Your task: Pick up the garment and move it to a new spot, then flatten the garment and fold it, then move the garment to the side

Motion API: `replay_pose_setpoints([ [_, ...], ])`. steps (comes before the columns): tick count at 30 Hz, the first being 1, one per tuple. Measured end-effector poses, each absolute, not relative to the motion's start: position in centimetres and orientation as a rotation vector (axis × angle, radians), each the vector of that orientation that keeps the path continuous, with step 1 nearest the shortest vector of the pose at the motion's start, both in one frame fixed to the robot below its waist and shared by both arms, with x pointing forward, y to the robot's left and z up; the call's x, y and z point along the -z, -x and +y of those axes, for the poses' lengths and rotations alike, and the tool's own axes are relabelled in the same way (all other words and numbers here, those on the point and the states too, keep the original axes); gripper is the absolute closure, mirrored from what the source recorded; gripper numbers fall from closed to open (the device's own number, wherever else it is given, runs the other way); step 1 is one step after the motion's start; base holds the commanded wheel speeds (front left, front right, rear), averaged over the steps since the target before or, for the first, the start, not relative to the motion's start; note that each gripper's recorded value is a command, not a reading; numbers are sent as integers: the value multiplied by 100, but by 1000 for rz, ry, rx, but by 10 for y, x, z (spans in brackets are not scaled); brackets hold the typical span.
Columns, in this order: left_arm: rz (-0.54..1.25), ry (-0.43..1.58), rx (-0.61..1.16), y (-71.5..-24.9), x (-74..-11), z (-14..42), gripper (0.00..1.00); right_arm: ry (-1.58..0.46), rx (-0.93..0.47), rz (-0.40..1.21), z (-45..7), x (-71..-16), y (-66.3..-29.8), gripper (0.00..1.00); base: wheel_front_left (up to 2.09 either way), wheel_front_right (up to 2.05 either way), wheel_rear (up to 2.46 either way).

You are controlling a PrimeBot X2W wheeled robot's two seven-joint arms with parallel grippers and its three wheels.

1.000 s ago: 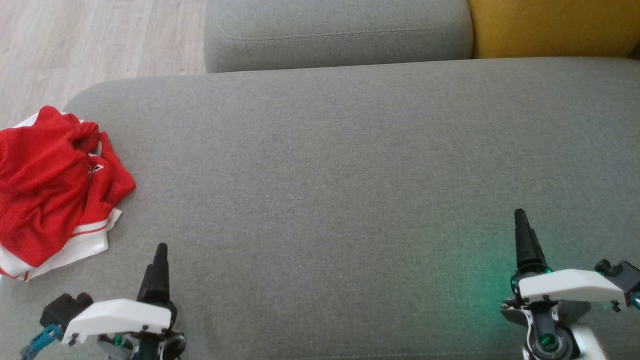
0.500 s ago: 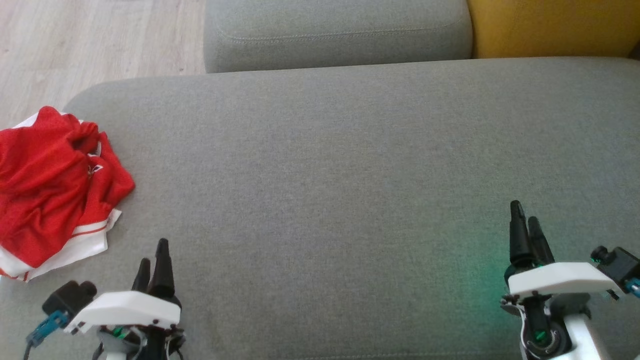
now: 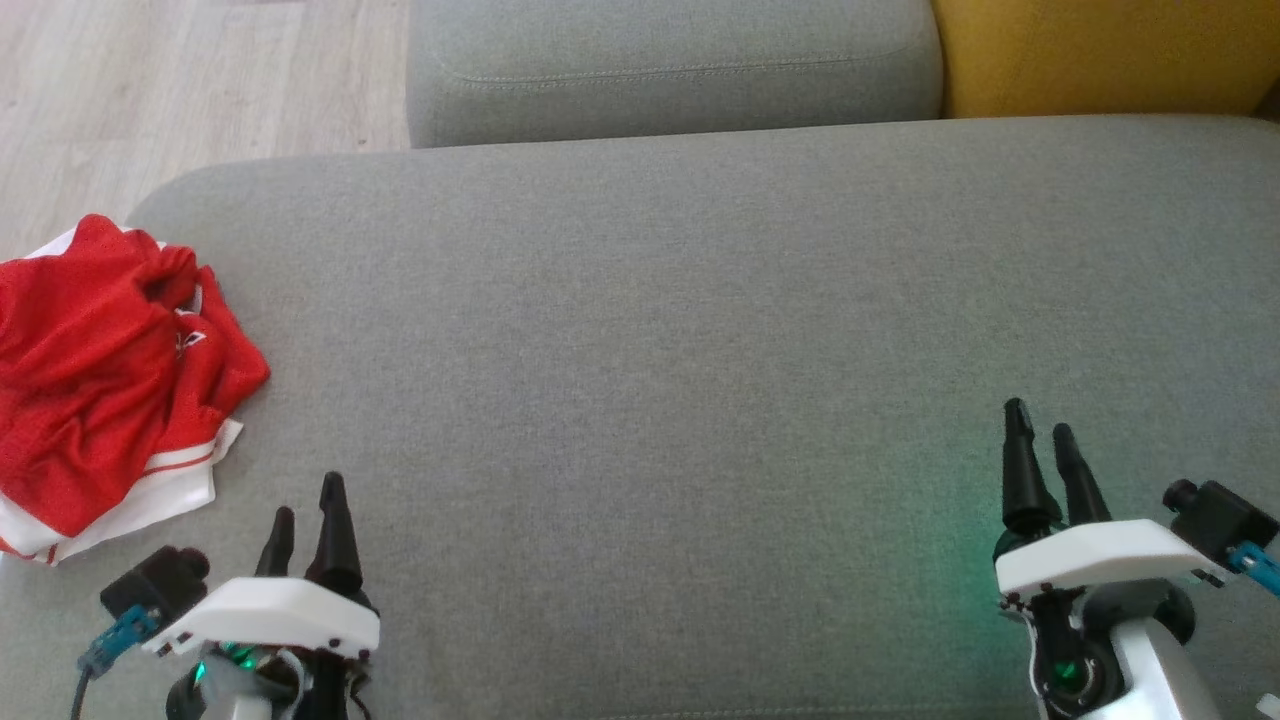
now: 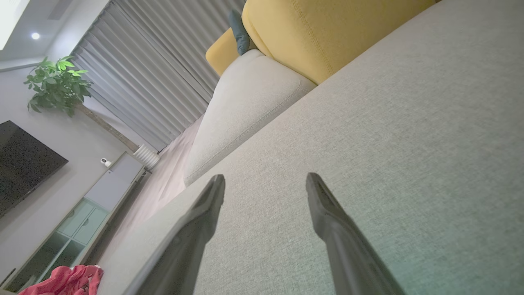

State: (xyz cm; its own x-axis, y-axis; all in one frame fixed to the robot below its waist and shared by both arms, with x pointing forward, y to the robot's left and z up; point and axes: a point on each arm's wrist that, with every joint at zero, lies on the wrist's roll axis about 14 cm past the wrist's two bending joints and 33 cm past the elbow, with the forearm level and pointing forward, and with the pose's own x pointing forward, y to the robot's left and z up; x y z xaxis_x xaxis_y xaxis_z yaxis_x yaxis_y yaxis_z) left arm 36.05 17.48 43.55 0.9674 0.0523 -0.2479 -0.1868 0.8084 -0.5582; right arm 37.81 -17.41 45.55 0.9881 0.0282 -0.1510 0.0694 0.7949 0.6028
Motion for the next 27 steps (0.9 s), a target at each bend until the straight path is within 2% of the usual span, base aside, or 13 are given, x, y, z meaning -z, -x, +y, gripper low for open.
replay_pose_setpoints([
  [16,176,417,-96,-365,-448,170,0,-470,-9,138,-172,-457,-377,0,0,0,0],
  [27,83,253,-72,-375,-472,168,0,-324,-50,48,-170,-482,-386,0,0,0,0],
])
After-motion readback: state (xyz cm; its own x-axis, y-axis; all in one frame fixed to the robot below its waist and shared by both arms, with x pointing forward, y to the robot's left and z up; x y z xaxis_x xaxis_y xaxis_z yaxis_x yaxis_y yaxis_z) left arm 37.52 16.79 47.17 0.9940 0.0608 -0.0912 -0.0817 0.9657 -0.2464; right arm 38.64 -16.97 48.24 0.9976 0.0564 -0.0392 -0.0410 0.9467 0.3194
